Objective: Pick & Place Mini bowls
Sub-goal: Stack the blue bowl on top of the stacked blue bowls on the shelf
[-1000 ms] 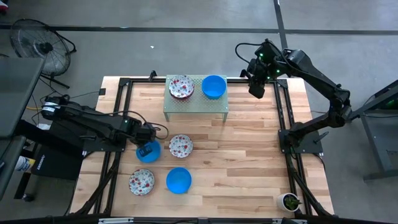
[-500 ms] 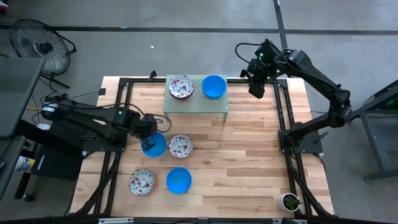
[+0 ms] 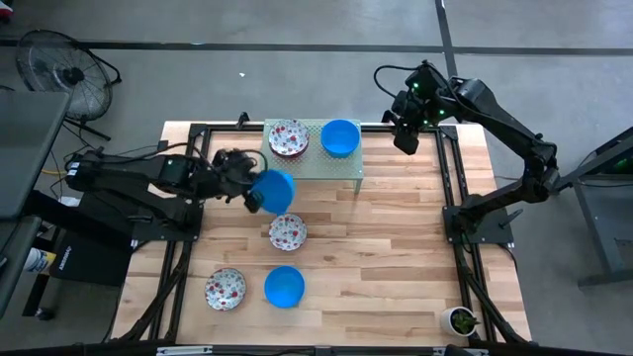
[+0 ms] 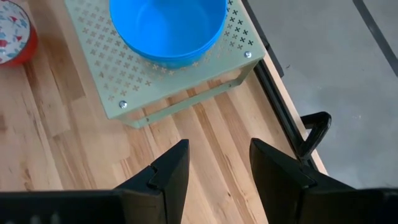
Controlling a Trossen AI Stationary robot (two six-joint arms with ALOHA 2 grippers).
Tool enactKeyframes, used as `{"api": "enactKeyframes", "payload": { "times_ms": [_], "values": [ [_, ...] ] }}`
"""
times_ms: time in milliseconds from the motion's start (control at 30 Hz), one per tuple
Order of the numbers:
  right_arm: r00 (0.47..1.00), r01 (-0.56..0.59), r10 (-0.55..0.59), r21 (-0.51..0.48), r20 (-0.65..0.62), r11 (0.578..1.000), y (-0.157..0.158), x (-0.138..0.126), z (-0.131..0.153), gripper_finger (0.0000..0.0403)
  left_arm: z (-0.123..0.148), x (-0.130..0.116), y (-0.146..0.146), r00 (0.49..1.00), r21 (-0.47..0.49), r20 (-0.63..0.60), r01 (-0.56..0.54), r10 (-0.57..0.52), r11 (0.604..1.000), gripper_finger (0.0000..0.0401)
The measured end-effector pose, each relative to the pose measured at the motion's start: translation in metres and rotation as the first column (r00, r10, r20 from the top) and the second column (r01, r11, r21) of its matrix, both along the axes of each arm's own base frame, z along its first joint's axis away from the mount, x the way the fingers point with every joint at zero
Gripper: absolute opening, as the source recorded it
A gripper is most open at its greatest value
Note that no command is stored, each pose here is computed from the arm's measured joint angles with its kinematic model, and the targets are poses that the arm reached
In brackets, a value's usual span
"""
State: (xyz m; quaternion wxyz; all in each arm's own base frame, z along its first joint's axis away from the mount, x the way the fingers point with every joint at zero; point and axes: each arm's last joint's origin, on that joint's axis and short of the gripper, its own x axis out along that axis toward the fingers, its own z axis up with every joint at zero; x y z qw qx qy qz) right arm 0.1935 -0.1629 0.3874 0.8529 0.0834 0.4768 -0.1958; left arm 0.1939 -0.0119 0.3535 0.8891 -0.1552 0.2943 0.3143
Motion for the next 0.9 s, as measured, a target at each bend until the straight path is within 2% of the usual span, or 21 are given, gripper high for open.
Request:
{"api": "enactKeyframes", "payload": {
  "times_ms": [133,300,400,533,633,700,900],
  "values": [
    [1.0,-0.003,0.003,0.004,0.003,1.0,0.0,0.0,0.0,0.0156,0.009,0.008,0.007,0.994,0.078,0.097,-0.049,0.041,0.996,0.0],
    [1.0,0.0,0.0,0.006,0.003,1.0,0.0,0.0,0.0,0.0156,0.01,0.029,0.03,0.989,0.093,0.142,-0.05,0.036,0.994,0.0],
    [1.0,0.002,-0.002,0.007,0.004,1.0,0.0,0.0,0.0,0.0156,0.015,0.04,0.05,0.978,0.091,0.209,-0.032,0.013,0.995,0.0],
    [1.0,0.025,-0.025,0.02,0.009,1.0,0.0,0.0,0.0,0.0156,0.012,0.055,0.08,0.972,0.061,0.233,-0.032,0.017,0.998,0.0],
    [0.999,0.05,-0.05,0.027,0.009,0.998,0.0,0.0,0.0,0.0156,0.008,0.062,0.1,0.983,0.026,0.185,-0.022,0.017,0.999,0.0],
    [0.998,0.062,-0.062,0.028,0.004,0.998,0.0,-0.001,0.0,0.0156,0.018,0.073,0.113,0.973,0.022,0.23,0.006,-0.011,1.0,0.0],
    [0.992,0.118,-0.117,0.021,-0.036,0.993,0.0,-0.003,-0.002,0.0156,0.034,0.102,0.148,0.983,0.028,0.163,0.077,-0.081,0.997,0.0]
  ]
}}
